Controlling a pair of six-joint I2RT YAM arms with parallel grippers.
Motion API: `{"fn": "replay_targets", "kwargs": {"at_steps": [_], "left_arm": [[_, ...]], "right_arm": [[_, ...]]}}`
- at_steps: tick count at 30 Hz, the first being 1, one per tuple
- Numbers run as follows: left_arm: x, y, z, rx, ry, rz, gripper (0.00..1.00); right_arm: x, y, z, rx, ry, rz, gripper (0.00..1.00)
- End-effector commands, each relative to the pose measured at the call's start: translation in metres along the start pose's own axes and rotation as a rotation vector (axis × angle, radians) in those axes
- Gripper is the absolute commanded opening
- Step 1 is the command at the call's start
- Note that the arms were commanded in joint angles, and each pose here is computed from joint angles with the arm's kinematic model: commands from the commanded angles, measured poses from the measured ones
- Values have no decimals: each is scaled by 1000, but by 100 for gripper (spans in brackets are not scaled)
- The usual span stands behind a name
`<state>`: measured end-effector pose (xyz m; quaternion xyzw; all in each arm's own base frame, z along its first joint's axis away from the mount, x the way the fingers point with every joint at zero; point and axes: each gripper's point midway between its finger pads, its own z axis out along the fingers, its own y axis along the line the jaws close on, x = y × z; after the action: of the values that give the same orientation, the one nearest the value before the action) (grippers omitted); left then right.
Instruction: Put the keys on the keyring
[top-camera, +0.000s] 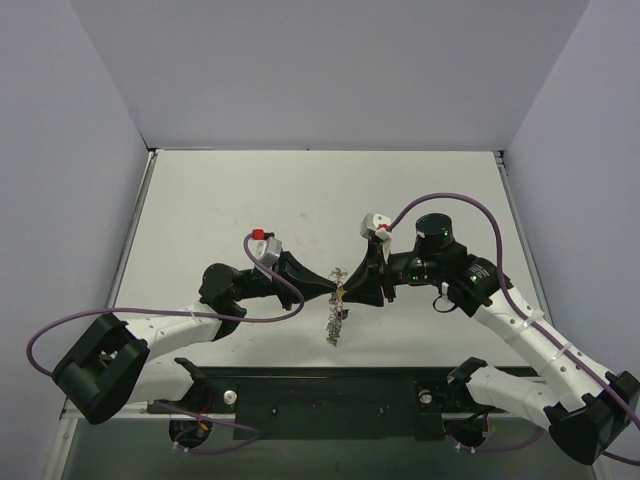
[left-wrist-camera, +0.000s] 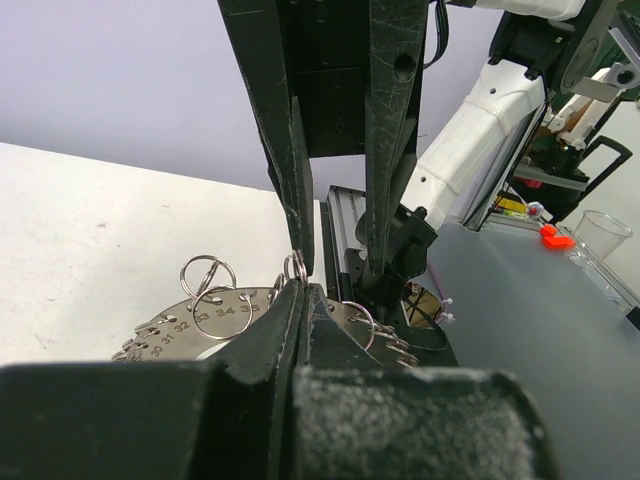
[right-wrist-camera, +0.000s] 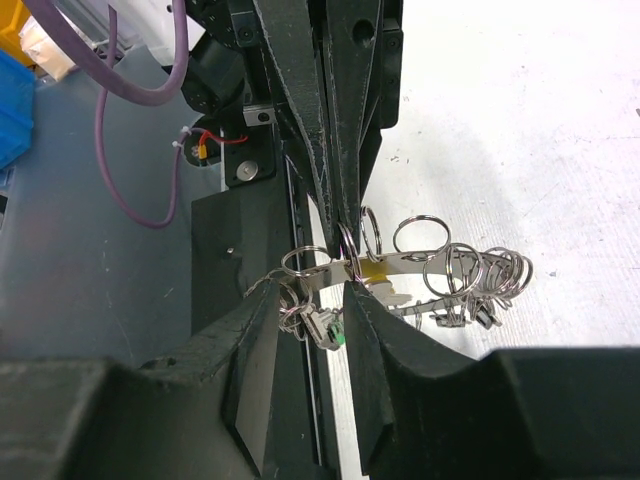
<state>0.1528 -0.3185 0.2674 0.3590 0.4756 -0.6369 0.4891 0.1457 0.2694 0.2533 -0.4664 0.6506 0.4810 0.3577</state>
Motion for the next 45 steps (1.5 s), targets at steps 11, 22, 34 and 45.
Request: {"fn": "replay_targets", "kwargs": {"at_steps": [11,22,34,45], "left_arm": [[-32,-19,4,77,-110,125,0],[-33,-18,5,78,-110,125,0],[-35,-20,4,82,-114,130,0],[-37,-22,4,84,-125,132,0]], "right_arm": [[-33,17,-9,-99,-88,-57,39],[-52,8,-11,-47,-126,-8,38],[-26,-2,-2,-27,-77,62,33],[-10,-3,4,-28,-32,54,26]]}}
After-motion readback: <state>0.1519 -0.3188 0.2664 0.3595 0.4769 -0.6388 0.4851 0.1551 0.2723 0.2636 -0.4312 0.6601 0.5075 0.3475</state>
